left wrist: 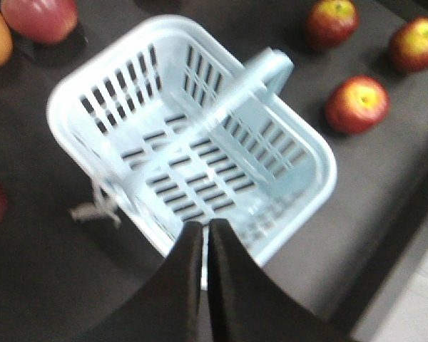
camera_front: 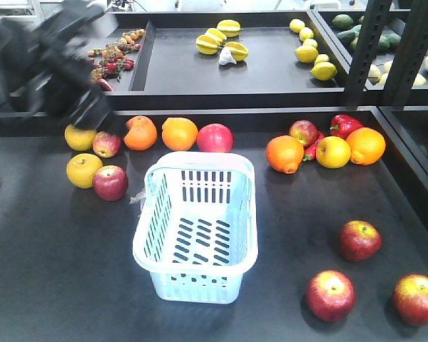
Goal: Pick three apples into basket with both arms
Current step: 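Open the left gripper and raise it away from the basket handle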
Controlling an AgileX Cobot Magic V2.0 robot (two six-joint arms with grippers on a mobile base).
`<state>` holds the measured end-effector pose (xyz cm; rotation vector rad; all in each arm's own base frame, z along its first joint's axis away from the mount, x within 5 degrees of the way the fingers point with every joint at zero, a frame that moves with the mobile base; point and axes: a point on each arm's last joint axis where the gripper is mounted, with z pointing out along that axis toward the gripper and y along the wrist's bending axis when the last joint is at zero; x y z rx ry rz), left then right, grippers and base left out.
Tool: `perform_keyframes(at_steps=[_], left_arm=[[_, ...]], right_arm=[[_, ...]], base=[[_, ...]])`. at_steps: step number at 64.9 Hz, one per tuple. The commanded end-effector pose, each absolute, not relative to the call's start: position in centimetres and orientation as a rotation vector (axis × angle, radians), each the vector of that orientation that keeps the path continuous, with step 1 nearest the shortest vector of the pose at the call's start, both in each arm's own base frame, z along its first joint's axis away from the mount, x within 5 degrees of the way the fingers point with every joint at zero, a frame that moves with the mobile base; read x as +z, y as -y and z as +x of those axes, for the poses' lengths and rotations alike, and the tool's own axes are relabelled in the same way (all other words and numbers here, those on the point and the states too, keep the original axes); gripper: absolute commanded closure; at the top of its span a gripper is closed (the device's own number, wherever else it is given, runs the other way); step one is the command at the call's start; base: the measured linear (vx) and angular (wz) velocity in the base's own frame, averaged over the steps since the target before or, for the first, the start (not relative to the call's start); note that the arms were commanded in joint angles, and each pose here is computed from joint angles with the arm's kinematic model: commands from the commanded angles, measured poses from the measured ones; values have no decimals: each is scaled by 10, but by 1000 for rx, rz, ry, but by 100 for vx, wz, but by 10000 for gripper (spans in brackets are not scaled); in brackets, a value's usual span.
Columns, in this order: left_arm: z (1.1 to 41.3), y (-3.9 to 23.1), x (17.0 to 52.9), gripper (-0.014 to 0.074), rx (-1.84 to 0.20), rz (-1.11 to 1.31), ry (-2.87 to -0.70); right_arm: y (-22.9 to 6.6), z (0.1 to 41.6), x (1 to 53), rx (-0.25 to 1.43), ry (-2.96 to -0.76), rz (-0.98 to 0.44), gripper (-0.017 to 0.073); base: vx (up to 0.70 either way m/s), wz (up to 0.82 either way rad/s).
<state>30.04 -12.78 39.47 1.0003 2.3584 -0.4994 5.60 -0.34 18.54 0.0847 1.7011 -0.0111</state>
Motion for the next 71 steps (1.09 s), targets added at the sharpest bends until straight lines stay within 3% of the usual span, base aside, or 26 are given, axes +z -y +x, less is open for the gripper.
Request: perform_keyframes(at_steps=[1,22,36,47,54,71], left_arm=[[251,116,406,601,-536,981,-2330],[157,82,362,601,-510,664,-2115],[117,66,298,601,-495,549,-2106],[100,61,252,601,-503,554,-2220],[97,60,240,601,-502,557,-2253],[100,59,242,601,-489,537,-2227]], right_arm=[[4,56,189,-21,-1628,80,564],[4,56,189,-21,-1630,80,564],[4,56,189,-21,-1630,80,564],[4,56,190,-21,-1618,79,564],[3,56,193,-2,-1587,92,564],[6,55,211,282,-1346,365,564]], base=[[0,0],[0,0],[0,0],[0,0],[0,0],[0,0]])
